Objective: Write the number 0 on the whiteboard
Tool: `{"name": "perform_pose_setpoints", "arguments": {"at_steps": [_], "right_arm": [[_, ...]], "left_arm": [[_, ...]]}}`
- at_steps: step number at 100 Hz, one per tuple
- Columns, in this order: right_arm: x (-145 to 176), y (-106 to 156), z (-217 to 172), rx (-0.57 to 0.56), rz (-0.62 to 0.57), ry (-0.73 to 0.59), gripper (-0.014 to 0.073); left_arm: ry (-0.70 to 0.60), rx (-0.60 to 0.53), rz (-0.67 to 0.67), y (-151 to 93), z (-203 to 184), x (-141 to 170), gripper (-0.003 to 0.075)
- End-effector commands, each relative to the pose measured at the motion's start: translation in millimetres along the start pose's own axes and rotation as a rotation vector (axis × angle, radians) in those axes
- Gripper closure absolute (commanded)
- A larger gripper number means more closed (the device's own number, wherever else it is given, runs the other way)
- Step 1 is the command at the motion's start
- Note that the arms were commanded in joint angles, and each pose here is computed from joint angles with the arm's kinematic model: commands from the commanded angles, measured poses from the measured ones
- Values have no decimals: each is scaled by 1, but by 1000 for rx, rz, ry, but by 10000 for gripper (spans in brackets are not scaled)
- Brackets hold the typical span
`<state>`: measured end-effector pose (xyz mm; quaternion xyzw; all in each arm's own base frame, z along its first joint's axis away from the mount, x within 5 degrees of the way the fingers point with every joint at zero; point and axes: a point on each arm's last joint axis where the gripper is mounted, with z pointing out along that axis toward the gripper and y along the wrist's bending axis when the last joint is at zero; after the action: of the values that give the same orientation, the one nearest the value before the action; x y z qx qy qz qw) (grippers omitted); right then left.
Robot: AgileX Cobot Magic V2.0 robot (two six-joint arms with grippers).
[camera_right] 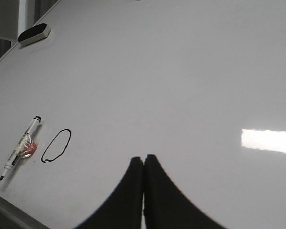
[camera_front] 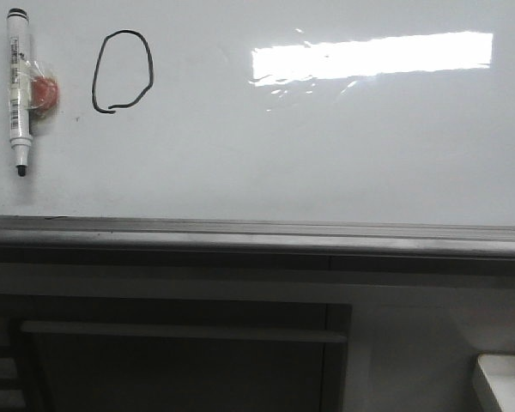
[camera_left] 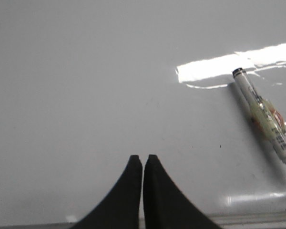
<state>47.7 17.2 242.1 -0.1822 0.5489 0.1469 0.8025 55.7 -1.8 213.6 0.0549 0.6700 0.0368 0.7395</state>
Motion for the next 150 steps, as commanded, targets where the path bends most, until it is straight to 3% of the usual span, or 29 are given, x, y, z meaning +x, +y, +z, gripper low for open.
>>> {"name": "perform_pose_setpoints", "arguments": {"at_steps": [1,29,150], "right_arm": [[-13,-7,-1,59,-14,-77,645],[-13,-7,-1,59,-14,-77,645],[-13,-7,-1,62,-14,-79,645]], "left_arm": [[2,-4,-16,0,-2,4,741],[262,7,-48,-2,-5,27,741],[263,3,-22,-1,-5,27,741]]}}
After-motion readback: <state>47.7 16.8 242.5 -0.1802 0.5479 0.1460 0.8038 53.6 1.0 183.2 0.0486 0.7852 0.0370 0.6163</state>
